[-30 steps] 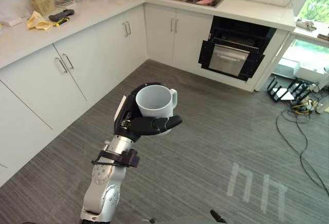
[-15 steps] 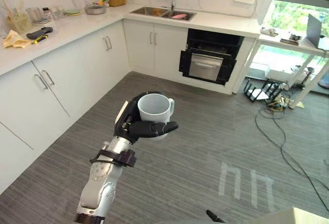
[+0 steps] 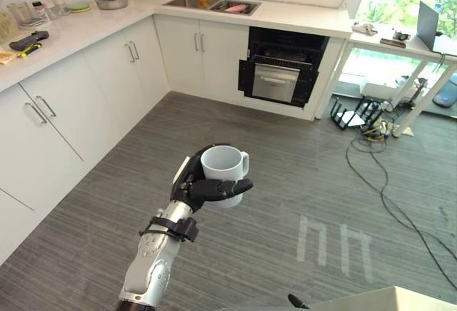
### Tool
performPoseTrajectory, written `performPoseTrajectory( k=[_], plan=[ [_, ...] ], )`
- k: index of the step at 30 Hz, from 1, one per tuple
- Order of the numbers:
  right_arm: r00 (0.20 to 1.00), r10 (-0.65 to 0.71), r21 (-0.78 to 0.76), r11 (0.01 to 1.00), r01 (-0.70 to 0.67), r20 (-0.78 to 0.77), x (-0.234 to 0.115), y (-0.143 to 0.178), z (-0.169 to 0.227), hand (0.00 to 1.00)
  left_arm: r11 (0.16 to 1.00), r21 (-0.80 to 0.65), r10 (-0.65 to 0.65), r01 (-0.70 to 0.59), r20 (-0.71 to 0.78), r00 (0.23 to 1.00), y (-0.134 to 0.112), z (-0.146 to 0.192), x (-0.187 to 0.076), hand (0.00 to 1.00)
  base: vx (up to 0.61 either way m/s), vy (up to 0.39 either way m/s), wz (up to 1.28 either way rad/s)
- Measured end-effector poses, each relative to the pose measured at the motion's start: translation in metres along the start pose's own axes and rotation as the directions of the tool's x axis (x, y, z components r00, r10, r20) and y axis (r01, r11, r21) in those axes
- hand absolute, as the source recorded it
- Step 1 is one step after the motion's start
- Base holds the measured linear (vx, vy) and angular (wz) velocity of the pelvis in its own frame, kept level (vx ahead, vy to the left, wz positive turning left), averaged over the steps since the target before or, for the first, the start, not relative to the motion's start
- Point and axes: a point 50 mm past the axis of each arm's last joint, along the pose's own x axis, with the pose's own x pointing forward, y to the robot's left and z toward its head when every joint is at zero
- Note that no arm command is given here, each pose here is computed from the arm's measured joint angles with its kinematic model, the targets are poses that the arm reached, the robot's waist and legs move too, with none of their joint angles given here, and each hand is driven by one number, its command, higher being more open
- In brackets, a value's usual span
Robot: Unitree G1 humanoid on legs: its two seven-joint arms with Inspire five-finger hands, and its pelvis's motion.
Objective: Walk over to the sink, pick up the cup, carry it to the dishwasher, place the cup inside the dishwasher, then close the dishwasher door
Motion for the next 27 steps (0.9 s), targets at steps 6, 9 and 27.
performPoseTrajectory(
  k=[6, 9, 27],
  plan=[
    [0.997, 0.002, -0.024, 1.0, 0.0, 0.078, 0.0, 0.0, 0.01, 1.0, 0.969, -0.056, 0.241, -0.239, 0.026, 0.97, 0.015, -0.002, -0.002, 0.0, 0.03, -0.012, 0.2],
    [0.983, -0.066, -0.015, 0.997, 0.07, 0.173, -0.007, -0.015, 0.02, 1.0, 0.972, -0.019, 0.237, -0.236, 0.026, 0.971, 0.01, -0.002, 0.001, 0.0, 0.08, 0.071, 0.65],
    [0.885, 0.095, -0.071, 0.995, -0.07, 0.456, -0.008, 0.069, 0.064, 1.0, 0.997, 0.06, -0.055, 0.051, 0.059, 0.997, -0.03, 0.016, 0.033, 0.0, 0.38, -0.088, 0.21]
  ],
)
